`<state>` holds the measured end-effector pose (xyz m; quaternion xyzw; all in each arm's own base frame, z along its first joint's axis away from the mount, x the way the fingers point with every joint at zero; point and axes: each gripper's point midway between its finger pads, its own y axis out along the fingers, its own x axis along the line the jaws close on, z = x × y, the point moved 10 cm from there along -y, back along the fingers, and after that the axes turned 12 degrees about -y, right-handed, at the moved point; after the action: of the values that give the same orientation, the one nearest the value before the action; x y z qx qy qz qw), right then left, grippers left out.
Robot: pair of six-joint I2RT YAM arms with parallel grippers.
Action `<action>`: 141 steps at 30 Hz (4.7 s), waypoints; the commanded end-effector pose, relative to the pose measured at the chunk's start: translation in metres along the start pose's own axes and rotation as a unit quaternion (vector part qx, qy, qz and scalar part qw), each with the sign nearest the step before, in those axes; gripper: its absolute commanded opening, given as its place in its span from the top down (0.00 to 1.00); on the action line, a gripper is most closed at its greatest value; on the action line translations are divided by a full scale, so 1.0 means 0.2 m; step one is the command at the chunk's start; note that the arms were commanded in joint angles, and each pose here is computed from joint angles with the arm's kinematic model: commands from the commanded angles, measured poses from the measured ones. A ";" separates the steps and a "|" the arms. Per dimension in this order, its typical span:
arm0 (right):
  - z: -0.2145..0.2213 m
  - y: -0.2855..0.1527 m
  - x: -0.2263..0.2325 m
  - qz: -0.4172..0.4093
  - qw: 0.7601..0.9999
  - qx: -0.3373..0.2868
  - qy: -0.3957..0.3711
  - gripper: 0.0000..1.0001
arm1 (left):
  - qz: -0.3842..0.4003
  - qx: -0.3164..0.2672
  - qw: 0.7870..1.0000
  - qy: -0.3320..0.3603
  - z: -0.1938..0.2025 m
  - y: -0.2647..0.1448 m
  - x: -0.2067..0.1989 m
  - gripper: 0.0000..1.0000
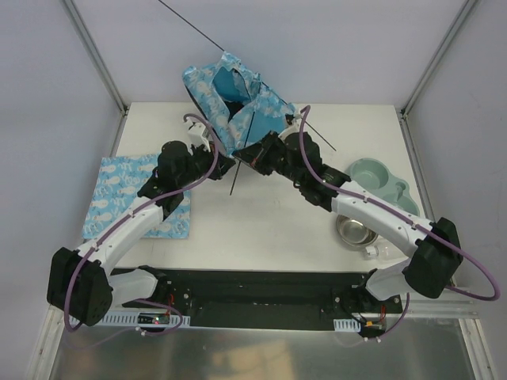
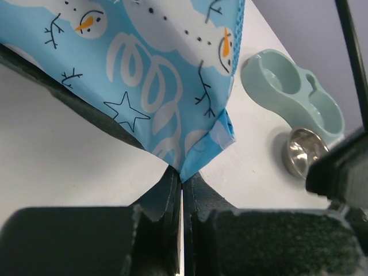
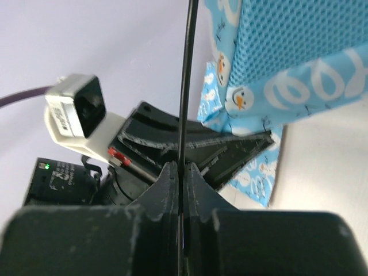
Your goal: Set up the pet tent
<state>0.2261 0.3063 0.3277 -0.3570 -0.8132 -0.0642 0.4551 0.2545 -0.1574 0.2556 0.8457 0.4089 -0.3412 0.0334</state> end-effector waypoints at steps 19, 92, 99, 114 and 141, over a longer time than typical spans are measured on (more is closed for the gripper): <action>-0.26 0.07 0.05 0.004 0.979 -0.204 0.010 1.00 | 0.044 0.084 0.995 -0.002 0.15 -0.31 -0.08 1.00; -0.22 0.34 -0.11 0.135 0.966 -0.219 -0.003 1.00 | -0.002 0.080 0.993 -0.082 0.09 -0.36 -0.15 1.00; -0.16 0.37 -0.06 0.137 0.967 -0.213 -0.012 1.00 | -0.034 0.064 0.982 -0.176 0.03 -0.33 -0.20 1.00; 0.03 0.39 0.04 0.127 0.974 -0.173 -0.068 1.00 | -0.079 0.031 0.962 -0.260 -0.05 -0.29 -0.23 1.00; 0.18 0.18 0.10 0.021 0.992 -0.018 -0.123 0.61 | -0.133 0.006 0.962 -0.236 -0.03 -0.27 -0.15 1.00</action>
<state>0.2329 0.3675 0.2996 -0.4246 -0.8349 -0.0289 0.3489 0.2002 -0.1387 0.2765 0.6656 0.4902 -0.5600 0.0550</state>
